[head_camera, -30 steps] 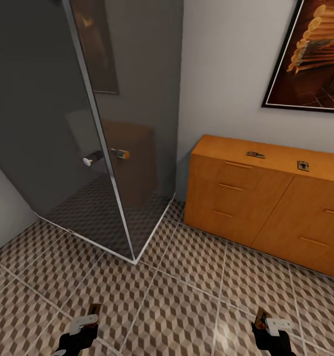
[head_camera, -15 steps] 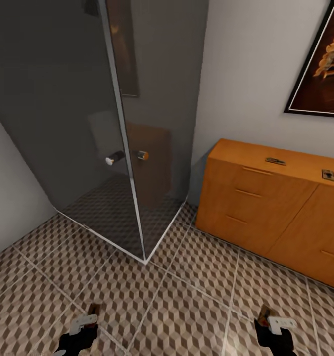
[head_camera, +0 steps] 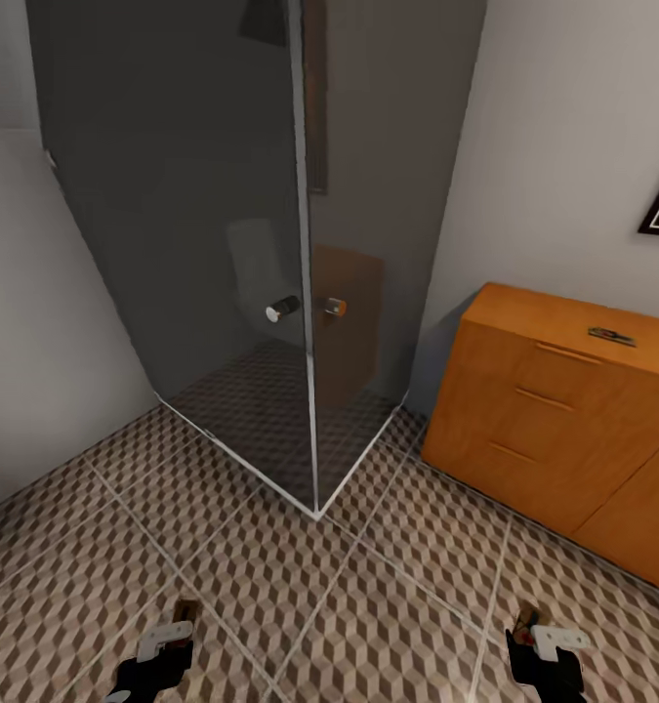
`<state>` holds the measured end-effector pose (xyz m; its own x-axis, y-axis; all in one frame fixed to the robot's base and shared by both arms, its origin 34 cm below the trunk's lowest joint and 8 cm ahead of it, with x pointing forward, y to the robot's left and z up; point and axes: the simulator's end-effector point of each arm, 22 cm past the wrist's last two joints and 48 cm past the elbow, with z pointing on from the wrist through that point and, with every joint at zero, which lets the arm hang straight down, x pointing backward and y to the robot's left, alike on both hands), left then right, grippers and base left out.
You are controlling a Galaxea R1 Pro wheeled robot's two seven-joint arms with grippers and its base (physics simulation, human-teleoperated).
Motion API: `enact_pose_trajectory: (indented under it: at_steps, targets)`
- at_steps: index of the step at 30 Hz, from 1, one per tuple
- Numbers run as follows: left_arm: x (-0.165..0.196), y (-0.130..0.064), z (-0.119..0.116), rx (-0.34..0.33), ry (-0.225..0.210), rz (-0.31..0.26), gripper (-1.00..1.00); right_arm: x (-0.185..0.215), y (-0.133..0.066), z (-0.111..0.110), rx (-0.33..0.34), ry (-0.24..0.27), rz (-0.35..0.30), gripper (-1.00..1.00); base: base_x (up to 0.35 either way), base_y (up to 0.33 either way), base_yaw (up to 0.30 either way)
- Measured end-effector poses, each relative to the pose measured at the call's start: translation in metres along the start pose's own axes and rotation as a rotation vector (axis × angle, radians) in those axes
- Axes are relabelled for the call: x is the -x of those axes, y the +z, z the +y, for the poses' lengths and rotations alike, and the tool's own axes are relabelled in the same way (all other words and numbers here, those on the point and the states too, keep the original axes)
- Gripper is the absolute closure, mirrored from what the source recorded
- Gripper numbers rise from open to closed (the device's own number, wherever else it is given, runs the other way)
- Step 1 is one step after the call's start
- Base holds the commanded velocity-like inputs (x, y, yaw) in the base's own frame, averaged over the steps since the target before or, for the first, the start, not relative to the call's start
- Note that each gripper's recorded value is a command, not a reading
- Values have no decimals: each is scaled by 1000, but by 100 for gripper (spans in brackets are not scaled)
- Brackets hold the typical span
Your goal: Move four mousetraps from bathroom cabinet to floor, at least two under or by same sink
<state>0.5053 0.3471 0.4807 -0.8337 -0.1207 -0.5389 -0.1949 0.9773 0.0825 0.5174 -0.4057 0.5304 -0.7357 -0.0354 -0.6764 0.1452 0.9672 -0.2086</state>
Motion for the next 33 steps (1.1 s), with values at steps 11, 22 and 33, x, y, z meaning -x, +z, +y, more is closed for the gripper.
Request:
enact_pose_trajectory:
  at_steps: [11,22,33]
  targets:
    - [0,0,0,0,0,0,100,0,0,0,0,0,0,100,0,0,287]
    - [0,0,0,0,0,0,100,-1,0,0,0,0,1,100,0,0,287]
    - [0,0,0,0,0,0,100,0,0,0,0,0,0,100,0,0,287]
